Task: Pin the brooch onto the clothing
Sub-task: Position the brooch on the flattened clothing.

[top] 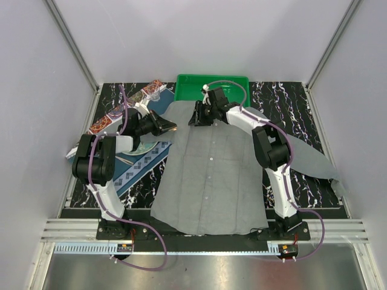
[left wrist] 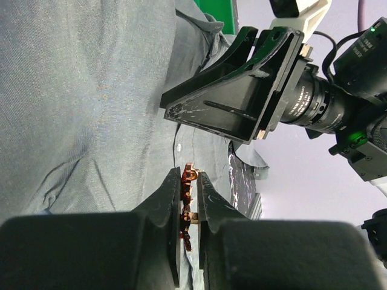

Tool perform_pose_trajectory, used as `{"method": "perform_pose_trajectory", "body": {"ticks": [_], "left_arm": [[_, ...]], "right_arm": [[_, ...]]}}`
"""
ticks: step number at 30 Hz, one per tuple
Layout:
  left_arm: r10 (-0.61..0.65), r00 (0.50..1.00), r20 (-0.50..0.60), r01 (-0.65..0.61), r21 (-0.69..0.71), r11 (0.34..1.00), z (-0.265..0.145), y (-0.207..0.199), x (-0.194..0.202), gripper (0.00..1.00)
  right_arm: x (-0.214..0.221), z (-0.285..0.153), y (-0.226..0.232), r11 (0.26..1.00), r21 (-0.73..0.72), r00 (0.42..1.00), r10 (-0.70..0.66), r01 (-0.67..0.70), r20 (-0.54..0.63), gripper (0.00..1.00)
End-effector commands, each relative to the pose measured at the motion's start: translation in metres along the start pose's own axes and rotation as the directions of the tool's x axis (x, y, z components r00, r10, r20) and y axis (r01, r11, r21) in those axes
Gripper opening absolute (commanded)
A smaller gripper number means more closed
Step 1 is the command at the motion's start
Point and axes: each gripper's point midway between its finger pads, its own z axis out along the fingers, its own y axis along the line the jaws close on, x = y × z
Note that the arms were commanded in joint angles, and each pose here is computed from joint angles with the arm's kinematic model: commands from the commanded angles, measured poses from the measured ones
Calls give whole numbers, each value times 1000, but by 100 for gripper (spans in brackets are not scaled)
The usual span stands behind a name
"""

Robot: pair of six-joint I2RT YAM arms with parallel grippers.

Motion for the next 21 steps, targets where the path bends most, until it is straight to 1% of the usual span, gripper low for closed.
{"method": "perform_pose_trajectory", "body": {"ticks": [1,4,11,14,15,16,18,19,21], "left_arm": [[85,996,34,-86,31,996,9,-11,-17,0],[92,995,31,-92,27,995,12,-10,-19,0],[91,996,20,-91,22,996,17,-6,-18,0],[91,996,18,-91,24,996,18,-6,-19,0],[87,996,16,-88,22,996,19,-4,-18,0],[84,996,13,-85,20,996,20,-3,-18,0],[87,996,8,-87,16,996,21,0,-17,0],[86,996,5,-86,13,996,22,1,-18,0],[91,996,2,-91,14,996,25,2,-19,0]], "right_arm": [[-32,-2,10,999,-43,997,-18,21,81,45],[-32,0,13,998,-65,997,-15,20,73,42],[-31,6,12,997,-77,998,7,-2,61,41],[-31,9,11,997,-73,998,9,-4,62,37],[-33,8,12,997,-75,998,9,-4,66,34],[-31,9,10,997,-73,998,13,-9,62,28],[-33,8,13,997,-80,998,13,-8,65,20],[-34,5,14,997,-82,997,13,-7,70,12],[-34,3,15,996,-85,998,11,-5,70,7]]}}
